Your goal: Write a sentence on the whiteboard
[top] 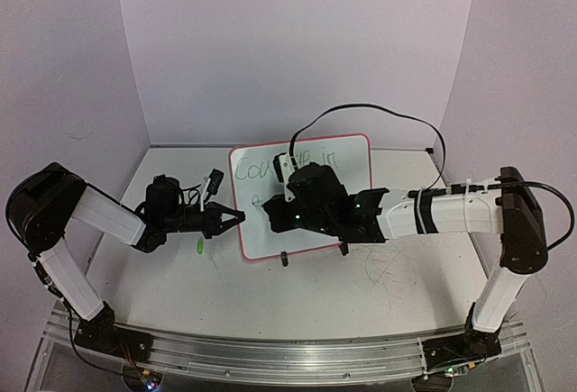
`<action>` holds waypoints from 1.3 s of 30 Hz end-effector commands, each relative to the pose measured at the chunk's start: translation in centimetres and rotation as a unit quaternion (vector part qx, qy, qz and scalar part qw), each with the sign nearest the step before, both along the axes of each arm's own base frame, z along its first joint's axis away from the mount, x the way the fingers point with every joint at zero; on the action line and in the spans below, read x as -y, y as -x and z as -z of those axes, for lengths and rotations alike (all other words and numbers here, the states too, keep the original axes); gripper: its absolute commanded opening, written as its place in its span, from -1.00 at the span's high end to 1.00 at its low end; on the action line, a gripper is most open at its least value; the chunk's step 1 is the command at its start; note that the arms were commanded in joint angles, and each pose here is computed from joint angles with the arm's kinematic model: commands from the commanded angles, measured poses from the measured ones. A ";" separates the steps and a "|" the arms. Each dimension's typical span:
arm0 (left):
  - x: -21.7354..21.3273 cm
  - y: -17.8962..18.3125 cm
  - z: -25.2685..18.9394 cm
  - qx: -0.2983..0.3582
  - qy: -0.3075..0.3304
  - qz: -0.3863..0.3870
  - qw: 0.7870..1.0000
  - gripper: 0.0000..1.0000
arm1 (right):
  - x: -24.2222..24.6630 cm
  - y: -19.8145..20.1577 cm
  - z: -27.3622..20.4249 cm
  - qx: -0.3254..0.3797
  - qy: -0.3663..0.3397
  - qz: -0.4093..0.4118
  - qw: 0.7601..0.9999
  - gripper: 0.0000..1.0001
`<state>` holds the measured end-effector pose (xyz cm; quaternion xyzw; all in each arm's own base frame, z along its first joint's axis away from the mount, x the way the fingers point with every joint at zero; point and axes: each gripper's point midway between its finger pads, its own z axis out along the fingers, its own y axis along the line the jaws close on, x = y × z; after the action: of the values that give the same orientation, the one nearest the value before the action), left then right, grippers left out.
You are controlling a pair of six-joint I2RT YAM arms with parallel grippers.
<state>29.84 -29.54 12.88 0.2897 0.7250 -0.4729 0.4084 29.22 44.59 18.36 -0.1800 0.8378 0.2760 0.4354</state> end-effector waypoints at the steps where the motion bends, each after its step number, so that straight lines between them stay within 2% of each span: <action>1: -0.7 -2.0 -1.8 0.063 -0.009 -0.041 0.997 1.00 | 1.3 0.1 1.6 -0.017 0.010 0.015 1.000 1.00; 6: -0.7 -2.0 -1.9 0.064 -0.010 -0.042 0.997 1.00 | 2.6 0.1 1.8 -0.015 0.016 0.033 0.999 1.00; 11: -0.7 -2.0 -1.8 0.064 -0.010 -0.043 0.997 1.00 | 3.6 -0.7 -1.2 0.023 0.008 0.057 0.998 1.00; 17: -0.7 -2.1 -1.9 0.063 -0.011 -0.042 0.997 1.00 | 2.1 0.3 -5.3 0.054 -0.046 0.001 0.997 1.00; 39: -0.6 -2.0 -1.9 0.062 -0.014 -0.038 0.997 1.00 | 1.3 -0.6 -3.2 0.047 -0.022 0.010 0.999 1.00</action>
<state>29.73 -29.57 12.88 0.2933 0.7245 -0.4722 0.4075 29.11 42.60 20.19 -0.1797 0.8213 0.2763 0.4656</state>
